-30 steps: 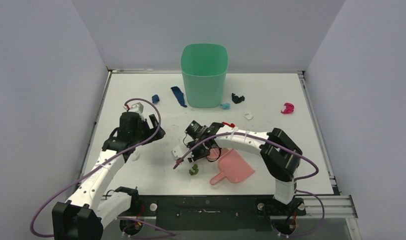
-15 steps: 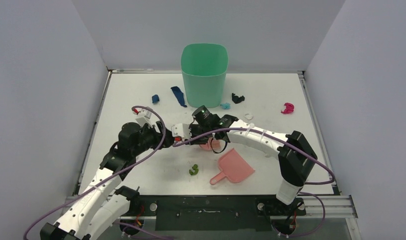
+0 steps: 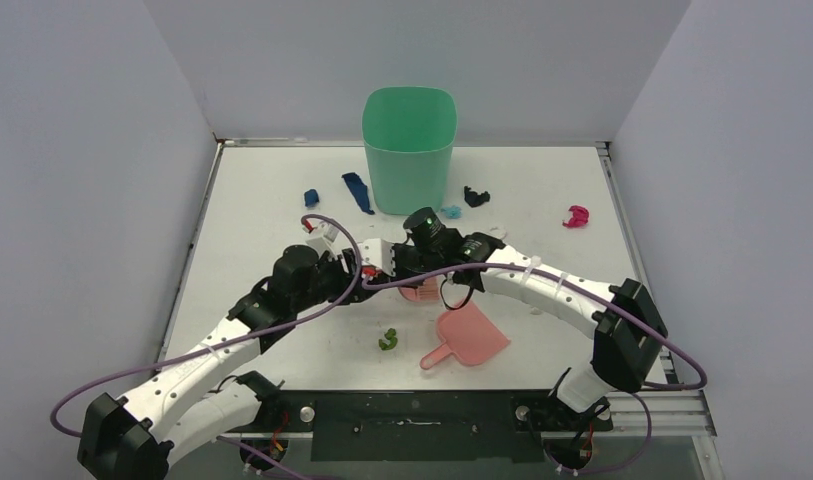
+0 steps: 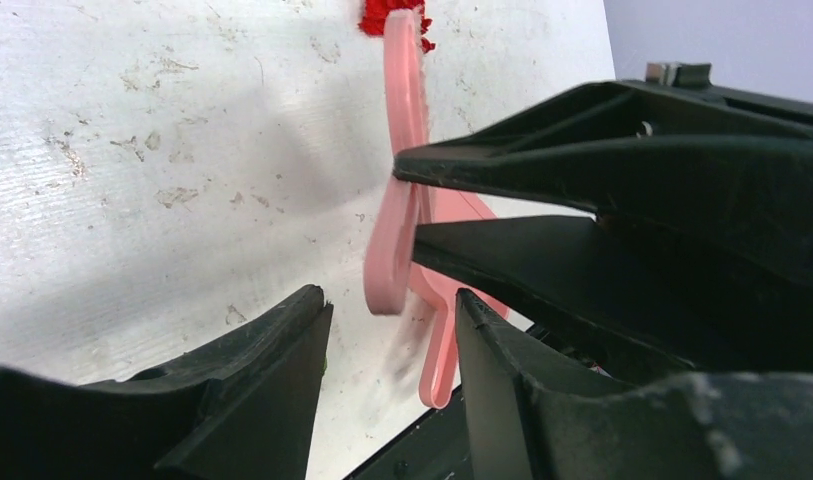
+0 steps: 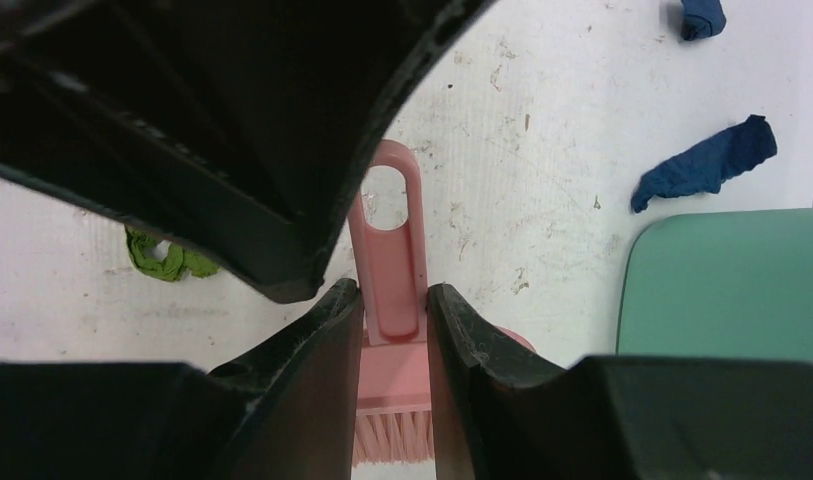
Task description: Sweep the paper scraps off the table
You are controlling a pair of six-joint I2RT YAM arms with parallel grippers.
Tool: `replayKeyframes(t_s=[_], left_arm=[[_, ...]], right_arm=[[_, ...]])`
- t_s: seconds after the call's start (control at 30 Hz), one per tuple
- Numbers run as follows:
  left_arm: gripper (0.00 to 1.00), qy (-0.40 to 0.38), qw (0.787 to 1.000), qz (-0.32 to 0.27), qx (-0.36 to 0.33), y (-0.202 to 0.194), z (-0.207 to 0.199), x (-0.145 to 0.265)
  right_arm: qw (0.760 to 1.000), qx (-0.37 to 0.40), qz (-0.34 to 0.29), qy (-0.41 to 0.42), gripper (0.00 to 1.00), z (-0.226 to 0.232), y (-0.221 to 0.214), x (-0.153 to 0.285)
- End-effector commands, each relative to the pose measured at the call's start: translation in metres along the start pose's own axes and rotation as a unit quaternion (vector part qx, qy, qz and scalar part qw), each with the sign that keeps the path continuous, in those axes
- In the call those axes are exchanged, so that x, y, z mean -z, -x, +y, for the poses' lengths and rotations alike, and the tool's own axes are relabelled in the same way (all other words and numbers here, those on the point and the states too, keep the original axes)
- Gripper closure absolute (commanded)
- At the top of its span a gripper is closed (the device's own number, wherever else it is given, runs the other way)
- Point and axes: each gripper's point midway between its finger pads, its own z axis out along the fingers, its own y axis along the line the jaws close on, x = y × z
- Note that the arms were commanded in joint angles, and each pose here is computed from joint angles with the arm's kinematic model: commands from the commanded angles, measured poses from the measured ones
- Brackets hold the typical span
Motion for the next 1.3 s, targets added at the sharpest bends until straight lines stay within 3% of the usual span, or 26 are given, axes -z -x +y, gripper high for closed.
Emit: replayKeyframes(t_s=[0.0,0.23,0.47,0.67,0.77,0.9,1.0,1.07,1.27], left_arm=[[0.54,-0.026,0.998,-0.051,-0.001,0.031,-0.025,-0.001],[0.54,-0.031,0.996,-0.088,0.012,0.042,-0.025,0.001],[0.59,-0.037,0.998,-0.046,0.015,0.028,-0.027,-0.014],[0.66,-0.031,0.998,-0.045,0.007,0.027,-0.028,-0.018],[0.76,-0.04,0.998,-0.054,-0.003,0.032,-0.033,-0.021],[0.95,-0.054,0.998,-0.032,-0.012,0.028,-0.04,-0.024],[1.0,-0.053,0.998,-0.028,-0.015,0.027,-0.04,-0.023],[1.0,-0.045,0.998,-0.027,-0.023,0.027,-0.037,-0.019],[1.0,-0.078,0.99,-0.004,-0.119,0.028,-0.056,0.003]], right_arm=[[0.999,0.011,-0.051,-0.013,0.95,-0.003,0.023,0.019],[0.998,0.007,-0.067,0.003,0.95,0.007,0.022,0.025],[0.997,0.005,-0.073,-0.007,0.95,0.004,0.023,0.032],[0.997,0.007,-0.072,-0.01,0.95,0.004,0.02,0.033],[0.997,0.005,-0.075,-0.009,0.95,0.004,0.021,0.032],[0.997,0.006,-0.071,-0.012,0.95,0.004,0.017,0.031],[0.997,0.003,-0.07,-0.015,0.93,0.005,0.015,0.03],[0.997,-0.006,-0.074,-0.016,0.81,0.004,0.014,0.032],[0.994,-0.028,-0.1,0.015,0.26,0.007,0.028,0.066]])
